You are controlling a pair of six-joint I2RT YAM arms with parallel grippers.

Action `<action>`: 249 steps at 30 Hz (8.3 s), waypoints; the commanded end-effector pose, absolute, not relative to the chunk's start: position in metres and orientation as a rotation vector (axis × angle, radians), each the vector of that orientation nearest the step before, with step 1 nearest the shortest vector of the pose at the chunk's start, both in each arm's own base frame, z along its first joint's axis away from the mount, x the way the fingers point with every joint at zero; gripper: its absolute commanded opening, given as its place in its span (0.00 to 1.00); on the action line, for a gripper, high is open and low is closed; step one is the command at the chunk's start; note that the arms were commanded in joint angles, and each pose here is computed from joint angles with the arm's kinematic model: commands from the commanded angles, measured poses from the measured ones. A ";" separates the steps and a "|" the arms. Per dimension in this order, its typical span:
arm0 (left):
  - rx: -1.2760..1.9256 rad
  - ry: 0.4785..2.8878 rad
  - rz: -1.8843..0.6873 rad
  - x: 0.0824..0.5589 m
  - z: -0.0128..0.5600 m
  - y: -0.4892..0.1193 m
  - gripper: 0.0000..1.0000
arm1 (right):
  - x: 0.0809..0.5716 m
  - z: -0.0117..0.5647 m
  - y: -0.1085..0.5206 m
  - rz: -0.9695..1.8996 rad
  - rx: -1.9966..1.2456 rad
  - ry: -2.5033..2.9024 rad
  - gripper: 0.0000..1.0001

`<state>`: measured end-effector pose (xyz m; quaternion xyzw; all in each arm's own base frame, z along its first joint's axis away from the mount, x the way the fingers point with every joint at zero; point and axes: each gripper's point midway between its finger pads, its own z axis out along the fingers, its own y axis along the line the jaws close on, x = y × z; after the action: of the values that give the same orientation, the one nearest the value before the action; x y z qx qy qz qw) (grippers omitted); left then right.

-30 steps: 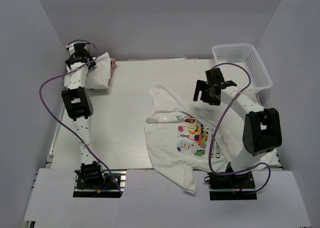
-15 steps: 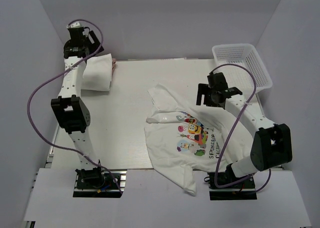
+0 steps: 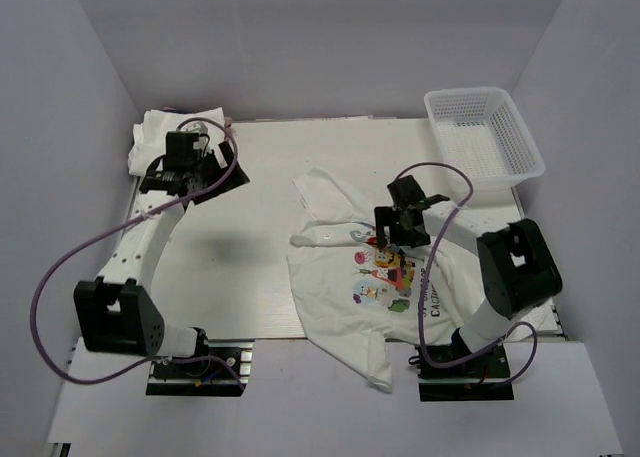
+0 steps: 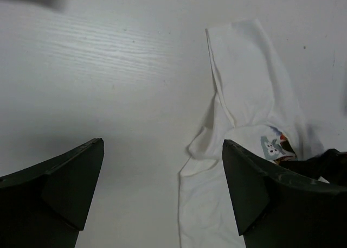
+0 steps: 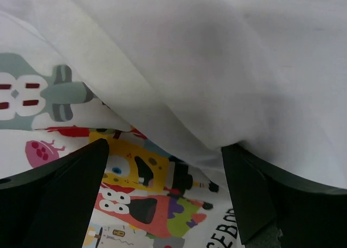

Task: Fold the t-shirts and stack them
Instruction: Flatten out the tshirt

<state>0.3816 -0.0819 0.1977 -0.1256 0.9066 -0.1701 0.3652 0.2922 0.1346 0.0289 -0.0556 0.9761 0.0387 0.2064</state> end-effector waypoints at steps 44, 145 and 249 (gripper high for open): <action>-0.562 2.535 -0.047 0.515 0.030 -0.071 0.65 | 0.296 0.102 0.064 -0.069 0.372 2.625 0.90; -0.199 1.880 -0.473 0.612 0.284 -0.115 1.00 | 0.318 0.180 0.098 0.383 -0.039 2.494 0.90; -0.178 2.555 0.184 0.402 0.088 -0.072 1.00 | 0.624 0.297 0.070 -0.531 -0.027 1.814 0.90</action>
<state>0.3934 -0.0769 0.0676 -0.0654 0.9625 0.0632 0.2556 0.6260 0.0455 0.2508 0.0204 0.8065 -0.2284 0.5449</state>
